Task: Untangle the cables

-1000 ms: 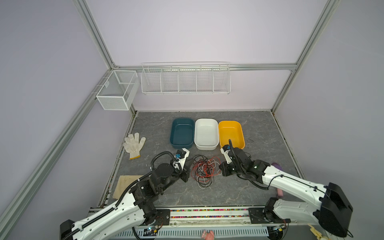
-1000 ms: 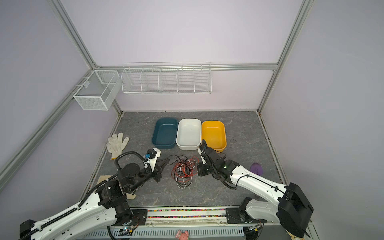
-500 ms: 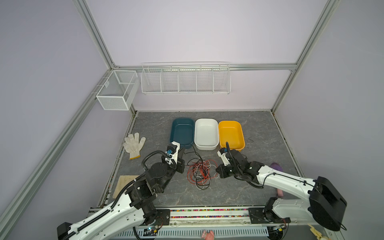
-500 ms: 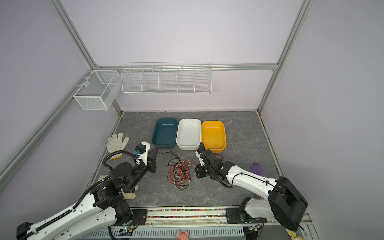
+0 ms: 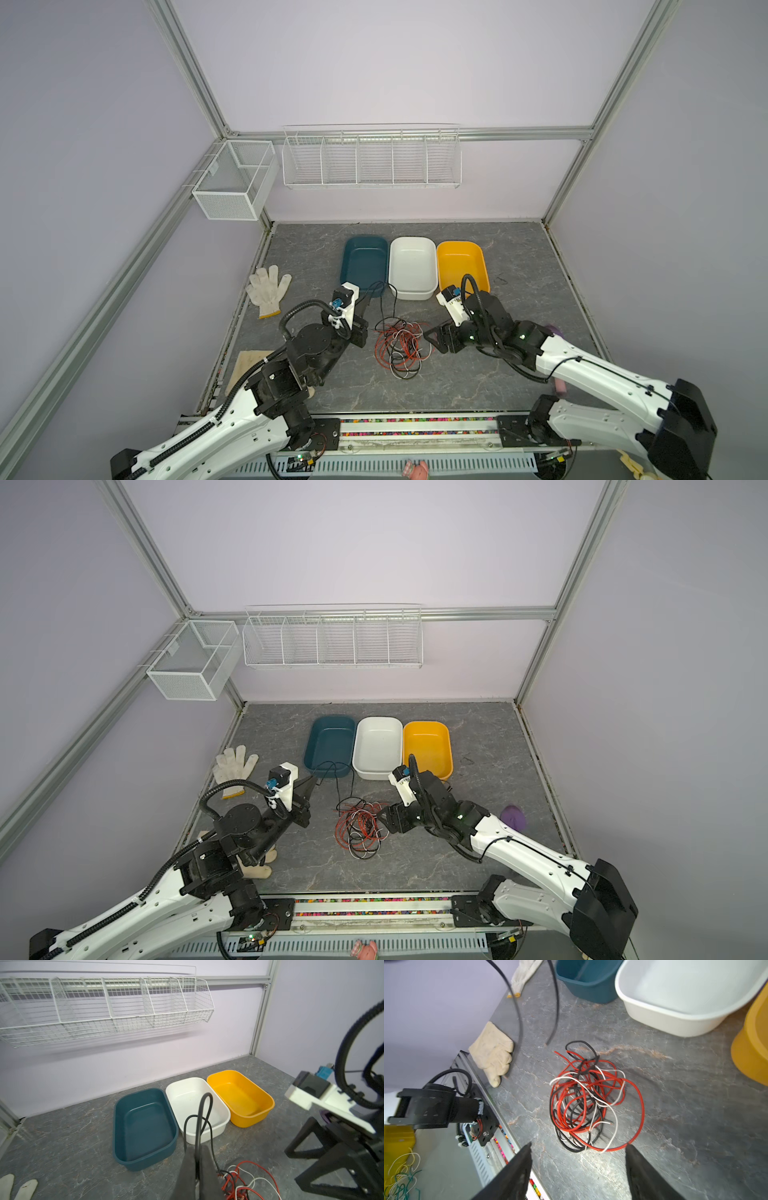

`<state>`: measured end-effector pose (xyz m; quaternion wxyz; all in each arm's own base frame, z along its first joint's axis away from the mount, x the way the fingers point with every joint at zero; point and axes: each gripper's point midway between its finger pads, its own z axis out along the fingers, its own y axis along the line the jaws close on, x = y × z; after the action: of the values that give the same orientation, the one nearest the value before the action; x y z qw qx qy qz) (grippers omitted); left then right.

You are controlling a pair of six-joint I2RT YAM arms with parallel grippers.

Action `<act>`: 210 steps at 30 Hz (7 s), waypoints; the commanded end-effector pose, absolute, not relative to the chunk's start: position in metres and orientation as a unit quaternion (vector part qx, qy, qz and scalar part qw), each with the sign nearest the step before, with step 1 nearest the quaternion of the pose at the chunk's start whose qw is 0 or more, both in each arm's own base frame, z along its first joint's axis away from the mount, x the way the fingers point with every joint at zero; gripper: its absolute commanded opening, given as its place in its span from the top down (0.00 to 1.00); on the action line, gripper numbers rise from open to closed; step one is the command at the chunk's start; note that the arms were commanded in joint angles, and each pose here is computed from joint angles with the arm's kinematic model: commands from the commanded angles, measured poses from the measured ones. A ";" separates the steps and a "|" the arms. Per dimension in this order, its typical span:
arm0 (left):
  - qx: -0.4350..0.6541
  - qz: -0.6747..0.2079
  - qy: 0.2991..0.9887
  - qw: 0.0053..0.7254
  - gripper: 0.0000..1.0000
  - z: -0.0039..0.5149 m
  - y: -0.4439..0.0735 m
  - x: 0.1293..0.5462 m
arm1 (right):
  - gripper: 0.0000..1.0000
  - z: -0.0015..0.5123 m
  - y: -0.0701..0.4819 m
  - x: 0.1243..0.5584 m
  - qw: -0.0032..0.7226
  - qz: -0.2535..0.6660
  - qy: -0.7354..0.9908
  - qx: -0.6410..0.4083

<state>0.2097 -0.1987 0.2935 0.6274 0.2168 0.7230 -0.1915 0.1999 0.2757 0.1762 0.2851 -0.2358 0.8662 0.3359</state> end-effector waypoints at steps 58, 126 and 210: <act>0.131 0.042 0.807 0.574 0.01 0.246 -0.112 0.226 | 0.94 0.275 0.254 0.261 0.442 0.241 0.834 -0.225; 0.094 0.029 0.794 0.600 0.01 0.215 -0.096 0.241 | 0.93 0.102 0.277 0.500 0.217 0.164 0.962 -0.023; 0.144 -0.021 0.824 0.548 0.01 0.208 -0.127 0.237 | 0.57 0.061 0.266 0.193 0.145 0.235 0.958 -0.079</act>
<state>0.2374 -0.1251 0.1948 0.5421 0.1507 0.8267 -0.0091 0.1938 0.2678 0.0684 0.1469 -0.0916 0.9546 0.2425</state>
